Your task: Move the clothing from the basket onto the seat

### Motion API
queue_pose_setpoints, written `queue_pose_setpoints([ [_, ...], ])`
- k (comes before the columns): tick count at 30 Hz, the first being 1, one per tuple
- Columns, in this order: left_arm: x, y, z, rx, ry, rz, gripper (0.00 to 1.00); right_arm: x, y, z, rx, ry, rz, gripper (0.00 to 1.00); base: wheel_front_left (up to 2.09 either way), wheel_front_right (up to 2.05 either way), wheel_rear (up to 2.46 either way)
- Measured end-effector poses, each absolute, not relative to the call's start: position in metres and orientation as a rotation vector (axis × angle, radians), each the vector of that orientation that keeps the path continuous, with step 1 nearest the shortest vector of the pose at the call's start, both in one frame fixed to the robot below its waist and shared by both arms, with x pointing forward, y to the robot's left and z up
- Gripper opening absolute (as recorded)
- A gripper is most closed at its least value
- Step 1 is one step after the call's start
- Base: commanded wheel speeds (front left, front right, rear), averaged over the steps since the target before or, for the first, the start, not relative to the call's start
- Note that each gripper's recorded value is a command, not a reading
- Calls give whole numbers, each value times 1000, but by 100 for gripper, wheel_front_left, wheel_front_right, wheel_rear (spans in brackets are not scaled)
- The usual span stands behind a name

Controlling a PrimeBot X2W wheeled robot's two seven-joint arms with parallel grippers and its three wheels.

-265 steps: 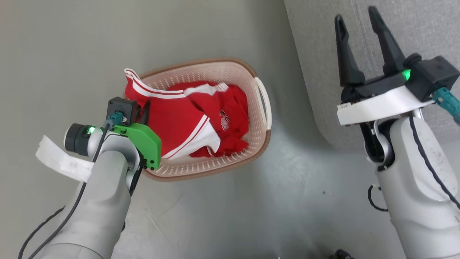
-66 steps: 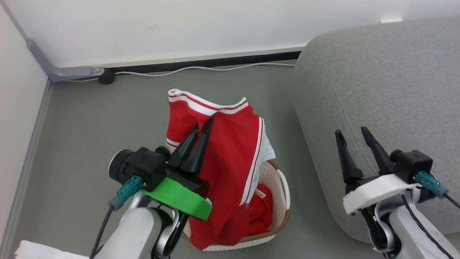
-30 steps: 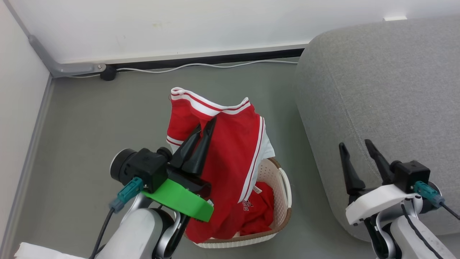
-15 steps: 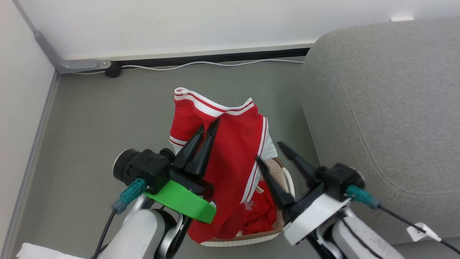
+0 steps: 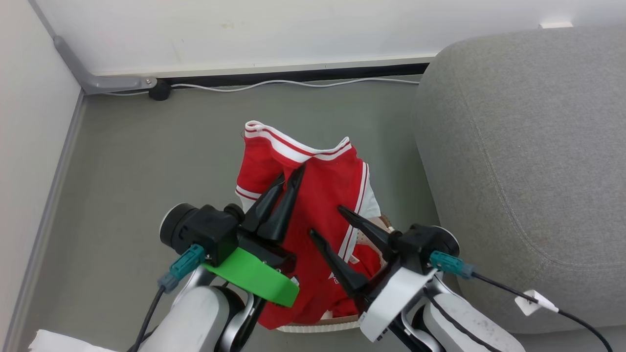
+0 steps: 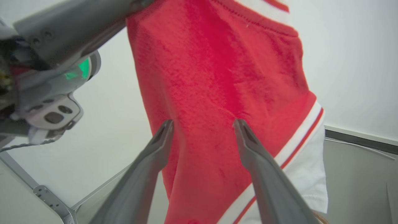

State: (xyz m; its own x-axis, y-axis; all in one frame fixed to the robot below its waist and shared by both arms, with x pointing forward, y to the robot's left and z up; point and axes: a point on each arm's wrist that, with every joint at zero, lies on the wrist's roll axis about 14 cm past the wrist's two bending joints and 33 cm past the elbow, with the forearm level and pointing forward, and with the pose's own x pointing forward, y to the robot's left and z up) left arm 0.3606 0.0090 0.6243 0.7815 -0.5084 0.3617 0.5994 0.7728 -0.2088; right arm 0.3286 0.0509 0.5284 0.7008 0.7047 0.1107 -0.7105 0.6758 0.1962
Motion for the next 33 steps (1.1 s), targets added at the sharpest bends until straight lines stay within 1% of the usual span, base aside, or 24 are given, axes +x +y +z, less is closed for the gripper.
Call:
queue_pose_setpoints([
  [11, 348, -6, 627, -339, -297, -668, 0, 330, 70, 514, 158, 20, 868, 100, 0, 0, 0],
  [12, 347, -6, 628, -339, -298, -669, 0, 329, 71, 513, 155, 22, 872, 86, 0, 0, 0],
  [13, 347, -5, 628, -338, -299, -667, 0, 329, 73, 512, 149, 24, 878, 30, 0, 0, 0],
  [14, 347, -5, 628, -337, -301, -665, 0, 330, 74, 512, 145, 25, 883, 0, 0, 0, 0],
  [31, 346, -4, 629, -339, -303, -665, 0, 335, 76, 510, 171, 42, 889, 0, 0, 0, 0],
  [32, 346, -5, 629, -343, -302, -666, 14, 337, 75, 511, 176, 38, 886, 0, 0, 0, 0],
  [33, 347, -5, 629, -358, -298, -669, 49, 340, 74, 514, 177, 31, 879, 0, 0, 0, 0],
])
